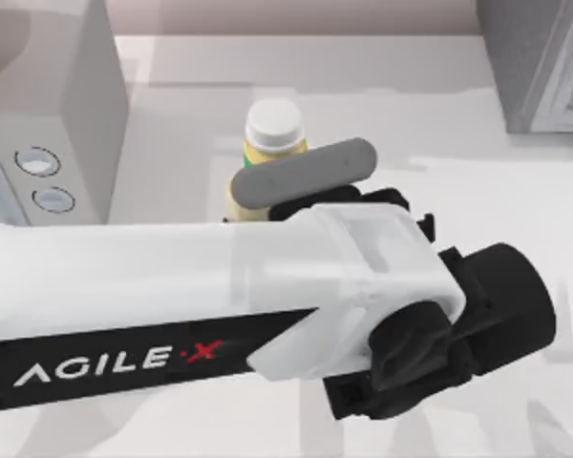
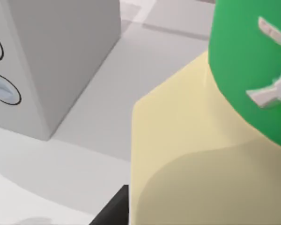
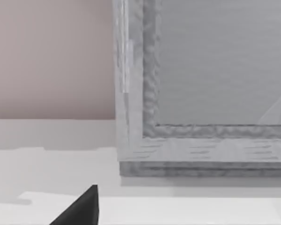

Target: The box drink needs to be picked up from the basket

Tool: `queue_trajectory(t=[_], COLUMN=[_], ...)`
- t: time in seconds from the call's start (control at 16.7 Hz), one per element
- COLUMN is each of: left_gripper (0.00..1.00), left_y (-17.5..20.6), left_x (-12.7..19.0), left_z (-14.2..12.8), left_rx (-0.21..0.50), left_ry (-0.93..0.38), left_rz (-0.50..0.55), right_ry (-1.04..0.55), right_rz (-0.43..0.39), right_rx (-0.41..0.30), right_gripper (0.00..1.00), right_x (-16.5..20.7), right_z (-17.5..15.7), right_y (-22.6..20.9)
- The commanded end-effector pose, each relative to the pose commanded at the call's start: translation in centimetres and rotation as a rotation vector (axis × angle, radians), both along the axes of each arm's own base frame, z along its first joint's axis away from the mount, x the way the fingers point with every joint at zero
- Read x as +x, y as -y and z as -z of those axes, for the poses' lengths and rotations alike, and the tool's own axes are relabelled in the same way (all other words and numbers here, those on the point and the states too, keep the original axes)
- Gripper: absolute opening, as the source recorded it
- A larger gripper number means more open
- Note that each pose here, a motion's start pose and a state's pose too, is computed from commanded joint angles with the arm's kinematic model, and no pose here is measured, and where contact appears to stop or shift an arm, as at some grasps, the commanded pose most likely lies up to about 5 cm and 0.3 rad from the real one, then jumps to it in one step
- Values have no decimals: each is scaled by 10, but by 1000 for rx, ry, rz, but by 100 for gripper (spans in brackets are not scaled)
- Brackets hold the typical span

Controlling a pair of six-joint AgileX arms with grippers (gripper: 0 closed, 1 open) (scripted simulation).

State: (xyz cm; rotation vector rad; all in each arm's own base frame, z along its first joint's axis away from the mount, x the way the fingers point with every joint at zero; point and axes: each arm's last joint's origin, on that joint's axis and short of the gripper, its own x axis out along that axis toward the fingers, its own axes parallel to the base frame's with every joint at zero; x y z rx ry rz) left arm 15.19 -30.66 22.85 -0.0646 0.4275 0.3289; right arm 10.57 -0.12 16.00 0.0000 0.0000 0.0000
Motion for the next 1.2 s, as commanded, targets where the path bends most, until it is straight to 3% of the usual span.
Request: queue_trajectory(t=[0.72, 1.08, 1.2], left_gripper=[0, 0, 15], left_y=[-10, -12, -12], left_x=[33, 35, 35], left_z=[48, 52, 52], left_rx=[-5, 0, 0], left_ry=[4, 2, 2], left_rz=[3, 3, 3], right_ry=[0, 0, 0], right_rz=[0, 0, 0], right_rx=[0, 0, 0], right_gripper=[100, 100, 100], right_x=[0, 0, 0], right_z=[0, 0, 0], right_y=[0, 0, 0])
